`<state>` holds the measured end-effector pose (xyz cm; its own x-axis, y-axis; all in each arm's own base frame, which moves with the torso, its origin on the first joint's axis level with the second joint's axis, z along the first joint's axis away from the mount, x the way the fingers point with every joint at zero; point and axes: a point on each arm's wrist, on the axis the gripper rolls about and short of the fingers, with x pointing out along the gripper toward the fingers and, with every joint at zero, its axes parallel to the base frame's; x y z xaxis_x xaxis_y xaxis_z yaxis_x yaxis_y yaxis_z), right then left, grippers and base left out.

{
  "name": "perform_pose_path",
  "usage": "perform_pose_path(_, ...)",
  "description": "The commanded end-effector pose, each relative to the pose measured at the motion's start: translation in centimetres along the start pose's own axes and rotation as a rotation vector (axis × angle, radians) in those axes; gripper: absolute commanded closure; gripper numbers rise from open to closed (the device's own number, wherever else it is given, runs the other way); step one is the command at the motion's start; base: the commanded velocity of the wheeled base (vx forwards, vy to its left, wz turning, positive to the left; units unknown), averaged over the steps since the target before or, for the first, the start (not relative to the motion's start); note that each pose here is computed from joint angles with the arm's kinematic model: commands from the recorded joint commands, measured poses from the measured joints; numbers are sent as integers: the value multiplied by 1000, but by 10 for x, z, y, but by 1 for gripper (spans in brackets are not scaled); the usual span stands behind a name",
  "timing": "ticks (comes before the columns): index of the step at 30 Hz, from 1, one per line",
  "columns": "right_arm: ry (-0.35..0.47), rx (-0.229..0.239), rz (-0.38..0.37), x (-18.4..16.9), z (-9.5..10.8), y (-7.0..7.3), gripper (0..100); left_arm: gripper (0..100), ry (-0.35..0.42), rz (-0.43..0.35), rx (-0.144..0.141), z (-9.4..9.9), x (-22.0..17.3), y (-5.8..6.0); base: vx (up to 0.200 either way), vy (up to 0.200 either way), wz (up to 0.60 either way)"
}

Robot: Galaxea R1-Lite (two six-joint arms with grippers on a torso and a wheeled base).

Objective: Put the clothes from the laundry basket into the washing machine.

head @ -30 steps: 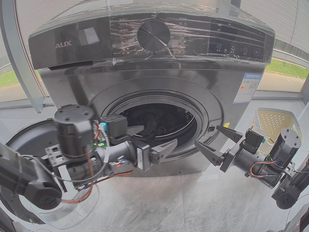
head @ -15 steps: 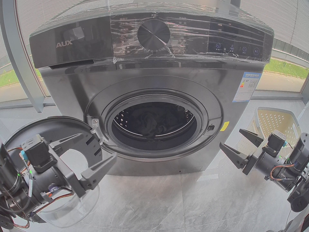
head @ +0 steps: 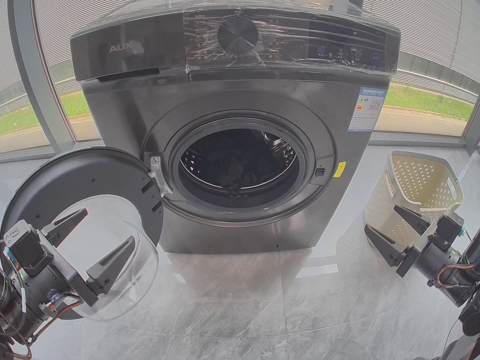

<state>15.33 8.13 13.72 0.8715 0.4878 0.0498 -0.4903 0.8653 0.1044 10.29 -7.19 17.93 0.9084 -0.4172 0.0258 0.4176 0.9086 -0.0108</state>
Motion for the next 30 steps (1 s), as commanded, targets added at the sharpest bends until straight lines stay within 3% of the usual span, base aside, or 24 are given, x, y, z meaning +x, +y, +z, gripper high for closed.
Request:
perform_pose_path(1, -36, -1, -16, -13, 6, 1, 0, 0, -30, 47, -2, -2, -14, 9, -200, 0, 0)
perform_pose_path(6, -59, -39, -67, -31, 16, -2, 0, 0, -65, 131, -4, -5, -29, 22, -200, 0, 0)
perform_pose_path(10, -19, -73, -87, -54, 18, -3, 0, 0, -88, 132, 1, -15, -48, 24, -200, 0, 0)
perform_pose_path(13, 9, -96, -147, -76, 17, -6, 0, 0, -119, 147, -9, -23, -67, 25, -67, 0, 0)
perform_pose_path(18, 1, -123, -250, -109, 15, -9, 0, 0, -34, 177, 7, -46, -100, 27, 0, 0, 0)
perform_pose_path(19, -29, -133, -277, -124, 14, -8, 0, 0, 24, 230, 9, -58, -109, 28, 0, 0, 0)
perform_pose_path(21, -51, -136, -319, -140, 9, -6, 0, 0, 53, 262, 3, -68, -119, 27, 0, 0, 0)
perform_pose_path(25, -80, -142, -348, -167, -5, 0, 0, 0, 1, 294, -4, -79, -135, 25, 0, 0, 0)
perform_pose_path(30, -40, -138, -352, -188, -31, 4, 0, 0, -32, 330, -49, -84, -142, 22, 0, 0, 0)
